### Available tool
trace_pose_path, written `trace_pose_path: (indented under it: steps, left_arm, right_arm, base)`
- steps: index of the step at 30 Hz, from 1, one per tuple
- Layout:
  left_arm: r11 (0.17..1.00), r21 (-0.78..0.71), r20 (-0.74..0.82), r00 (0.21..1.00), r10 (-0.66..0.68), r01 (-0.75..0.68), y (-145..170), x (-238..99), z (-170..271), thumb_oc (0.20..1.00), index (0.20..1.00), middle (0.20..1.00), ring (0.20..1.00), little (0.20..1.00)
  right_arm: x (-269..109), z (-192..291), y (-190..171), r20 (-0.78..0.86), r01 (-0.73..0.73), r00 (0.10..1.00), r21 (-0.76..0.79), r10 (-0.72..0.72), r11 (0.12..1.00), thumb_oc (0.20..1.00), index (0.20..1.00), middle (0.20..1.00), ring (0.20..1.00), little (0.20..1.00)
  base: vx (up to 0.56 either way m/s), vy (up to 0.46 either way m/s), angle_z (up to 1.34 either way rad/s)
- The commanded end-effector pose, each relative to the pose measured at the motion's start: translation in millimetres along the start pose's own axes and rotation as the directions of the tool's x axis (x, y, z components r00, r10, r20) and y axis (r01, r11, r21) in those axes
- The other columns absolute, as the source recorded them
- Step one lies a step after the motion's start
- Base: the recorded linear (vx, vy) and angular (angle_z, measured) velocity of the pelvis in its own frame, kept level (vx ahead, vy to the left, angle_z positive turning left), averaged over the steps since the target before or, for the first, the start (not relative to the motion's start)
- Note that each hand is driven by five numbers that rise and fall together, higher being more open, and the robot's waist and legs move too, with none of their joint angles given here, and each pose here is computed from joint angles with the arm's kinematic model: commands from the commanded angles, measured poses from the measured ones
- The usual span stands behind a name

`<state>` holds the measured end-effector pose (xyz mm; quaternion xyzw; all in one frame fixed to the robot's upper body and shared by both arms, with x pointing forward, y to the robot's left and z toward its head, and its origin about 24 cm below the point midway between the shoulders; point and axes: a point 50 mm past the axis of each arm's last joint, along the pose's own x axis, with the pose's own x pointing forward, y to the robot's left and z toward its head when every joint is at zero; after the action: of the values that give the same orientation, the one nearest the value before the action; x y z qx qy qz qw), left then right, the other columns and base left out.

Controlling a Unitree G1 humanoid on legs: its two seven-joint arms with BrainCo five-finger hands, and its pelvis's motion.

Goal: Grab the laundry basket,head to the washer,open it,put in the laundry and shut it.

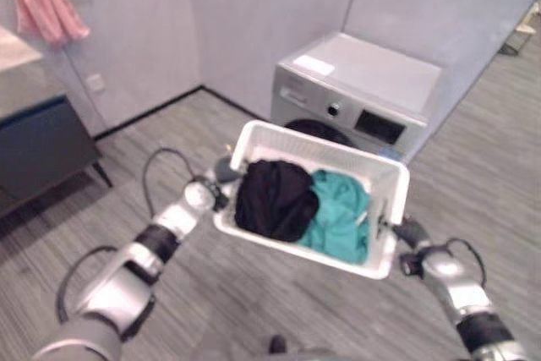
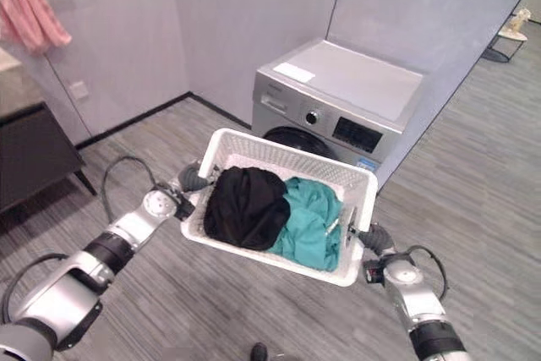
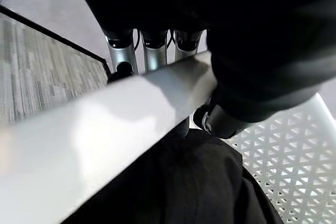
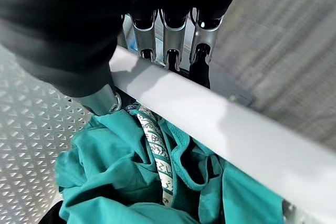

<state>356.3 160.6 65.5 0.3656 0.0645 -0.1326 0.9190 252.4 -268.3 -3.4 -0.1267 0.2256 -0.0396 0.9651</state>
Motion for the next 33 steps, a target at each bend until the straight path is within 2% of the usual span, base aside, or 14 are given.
trace_pose_path:
  steps: [1,9,14,33]
  left_arm:
    - [1.0,-0.011,0.257,0.967,0.0,0.003,-0.2,10.9,65.7,0.2,0.2,0.2,0.2,0.2]
    - [1.0,0.024,0.263,0.965,-0.02,0.014,-4.7,10.2,63.3,0.2,0.2,0.2,0.2,0.2]
    - [1.0,0.026,0.244,0.97,-0.009,0.003,-1.0,7.8,55.0,0.2,0.2,0.2,0.2,0.2]
    - [0.998,-0.051,0.212,0.977,-0.03,0.042,-14.3,0.4,37.4,0.2,0.2,0.2,0.2,0.2]
  right_arm:
    - [-5.8,75.9,-6.0,0.362,-0.051,0.932,0.048,0.03,0.998,0.2,0.2,0.2,0.2,0.2]
    - [-4.1,59.2,-8.9,0.318,-0.034,0.948,0.105,-0.001,0.994,0.2,0.2,0.2,0.2,0.2]
    - [4.1,65.4,3.8,0.319,-0.078,0.947,0.091,0.046,0.993,0.2,0.2,0.2,0.2,0.2]
    - [0.3,46.4,-4.9,0.266,-0.035,0.964,0.058,0.018,0.998,0.2,0.2,0.2,0.2,0.2]
  base:
    - [0.2,0.088,-0.14]
    - [0.24,0.152,-0.36]
    - [0.19,0.216,-0.4]
    - [0.06,0.001,-0.03]
